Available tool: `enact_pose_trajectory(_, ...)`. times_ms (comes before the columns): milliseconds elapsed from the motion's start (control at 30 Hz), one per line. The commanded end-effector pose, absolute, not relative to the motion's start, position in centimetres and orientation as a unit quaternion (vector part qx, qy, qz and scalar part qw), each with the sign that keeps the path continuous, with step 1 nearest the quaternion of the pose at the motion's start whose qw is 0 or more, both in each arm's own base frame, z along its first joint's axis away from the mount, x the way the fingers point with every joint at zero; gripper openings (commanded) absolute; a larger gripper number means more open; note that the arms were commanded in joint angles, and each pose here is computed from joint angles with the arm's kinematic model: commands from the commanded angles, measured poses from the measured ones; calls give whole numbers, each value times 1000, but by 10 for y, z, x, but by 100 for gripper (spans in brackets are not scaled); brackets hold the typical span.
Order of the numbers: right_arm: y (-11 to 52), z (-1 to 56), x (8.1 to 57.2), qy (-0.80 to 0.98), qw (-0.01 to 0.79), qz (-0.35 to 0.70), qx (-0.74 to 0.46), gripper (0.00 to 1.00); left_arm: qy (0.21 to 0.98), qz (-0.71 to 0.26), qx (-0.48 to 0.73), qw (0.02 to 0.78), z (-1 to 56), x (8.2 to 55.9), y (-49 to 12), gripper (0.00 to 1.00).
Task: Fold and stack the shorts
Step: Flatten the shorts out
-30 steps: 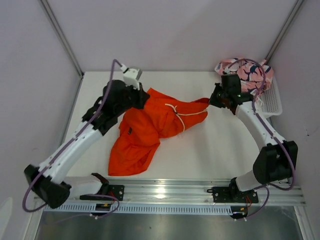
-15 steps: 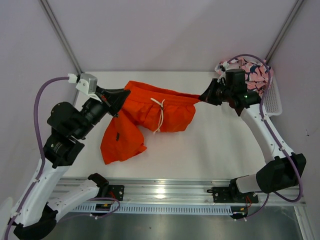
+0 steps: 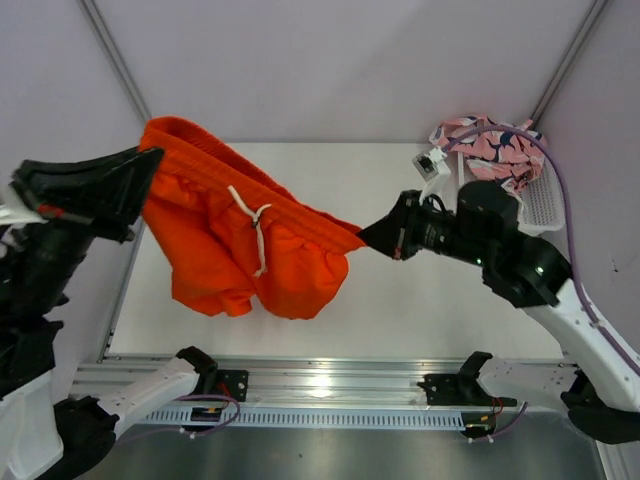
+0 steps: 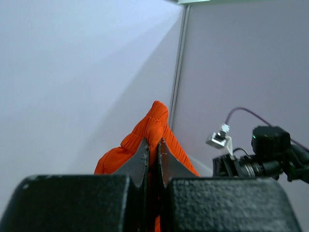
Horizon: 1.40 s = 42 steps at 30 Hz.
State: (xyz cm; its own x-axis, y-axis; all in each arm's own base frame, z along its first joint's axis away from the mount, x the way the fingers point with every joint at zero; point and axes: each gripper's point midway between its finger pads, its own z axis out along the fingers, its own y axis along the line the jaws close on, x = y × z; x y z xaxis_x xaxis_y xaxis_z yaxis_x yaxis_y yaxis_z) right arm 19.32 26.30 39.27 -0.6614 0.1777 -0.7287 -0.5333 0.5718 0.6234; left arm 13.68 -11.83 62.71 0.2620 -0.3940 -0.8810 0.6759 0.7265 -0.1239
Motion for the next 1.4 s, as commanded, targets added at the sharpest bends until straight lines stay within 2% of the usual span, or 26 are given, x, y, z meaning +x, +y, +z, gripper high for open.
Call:
enact_pose_trajectory(0, 251, 446, 150, 743, 441, 490, -115, 0, 418, -354, 134, 826, 681, 91, -93, 0)
enact_pose_trajectory(167, 230, 507, 92, 662, 464, 573, -136, 0, 377, -386, 142, 830, 705, 56, -83, 0)
enact_pose_trajectory(267, 217, 505, 103, 678, 482, 544, -104, 0, 390, -385, 137, 825, 704, 68, -88, 0)
enact_pose_trajectory(433, 214, 469, 140, 738, 501, 448, -61, 0, 474, -364, 129, 791, 671, 154, -132, 0)
enact_pose_trajectory(467, 210, 461, 152, 748, 513, 420, -42, 0, 506, -359, 130, 774, 647, 181, -147, 0)
enact_pose_trajectory(567, 204, 421, 183, 781, 517, 352, -15, 0, 529, -352, 125, 762, 618, 223, -165, 0)
enact_pose_trajectory(667, 199, 381, 221, 798, 492, 348, 11, 0, 565, -365, 107, 732, 566, 266, -177, 0)
enact_pose_trajectory(700, 193, 370, 232, 800, 471, 370, 17, 0, 605, -357, 100, 704, 518, 291, -184, 0)
enact_pose_trajectory(733, 191, 339, 243, 818, 443, 366, 29, 0, 600, -354, 90, 711, 512, 303, -180, 0)
enact_pose_trajectory(767, 189, 336, 254, 811, 445, 378, 35, 0, 605, -353, 83, 709, 500, 312, -180, 0)
enact_pose_trajectory(800, 179, 328, 266, 812, 440, 379, 49, 0, 641, -339, 69, 685, 453, 332, -178, 0)
enact_pose_trajectory(933, 159, 277, 323, 839, 407, 349, 96, 0, 654, -340, 52, 674, 409, 385, -186, 0)
enact_pose_trajectory(967, 155, 275, 336, 836, 411, 348, 103, 0, 675, -336, 54, 655, 385, 412, -197, 0)
enact_pose_trajectory(1000, 151, 268, 347, 838, 408, 344, 111, 0, 682, -333, 56, 648, 374, 426, -202, 0)
enact_pose_trajectory(1033, 138, 252, 366, 846, 399, 327, 137, 0, 660, -335, 64, 670, 400, 441, -207, 0)
enact_pose_trajectory(1067, 131, 248, 378, 844, 404, 320, 148, 0, 683, -331, 63, 649, 368, 470, -217, 0)
enact_pose_trajectory(1100, 124, 241, 387, 844, 404, 314, 160, 0, 687, -328, 60, 645, 359, 485, -221, 0)
enact_pose_trajectory(1133, 114, 236, 396, 843, 410, 299, 177, 0, 659, -331, 64, 673, 396, 500, -225, 0)
enact_pose_trajectory(1167, 100, 227, 409, 841, 416, 285, 195, 0, 657, -330, 65, 675, 393, 514, -229, 0)
enact_pose_trajectory(1200, 92, 224, 415, 839, 422, 272, 207, 0, 681, -325, 61, 654, 354, 541, -238, 0)
enact_pose_trajectory(1233, 85, 221, 421, 838, 429, 261, 214, 0, 667, -329, 60, 666, 371, 556, -242, 0)
enact_pose_trajectory(1267, 74, 217, 433, 835, 437, 247, 226, 0, 670, -328, 57, 663, 380, 567, -246, 3)
enact_pose_trajectory(1300, 71, 215, 439, 836, 437, 242, 227, 0, 682, -322, 47, 655, 366, 593, -252, 20)
enact_pose_trajectory(1333, 69, 210, 442, 841, 432, 233, 225, 6, 697, -317, 46, 642, 355, 602, -254, 43)
enact_pose_trajectory(1367, 66, 208, 447, 845, 432, 223, 225, 14, 689, -315, 50, 651, 376, 607, -255, 81)
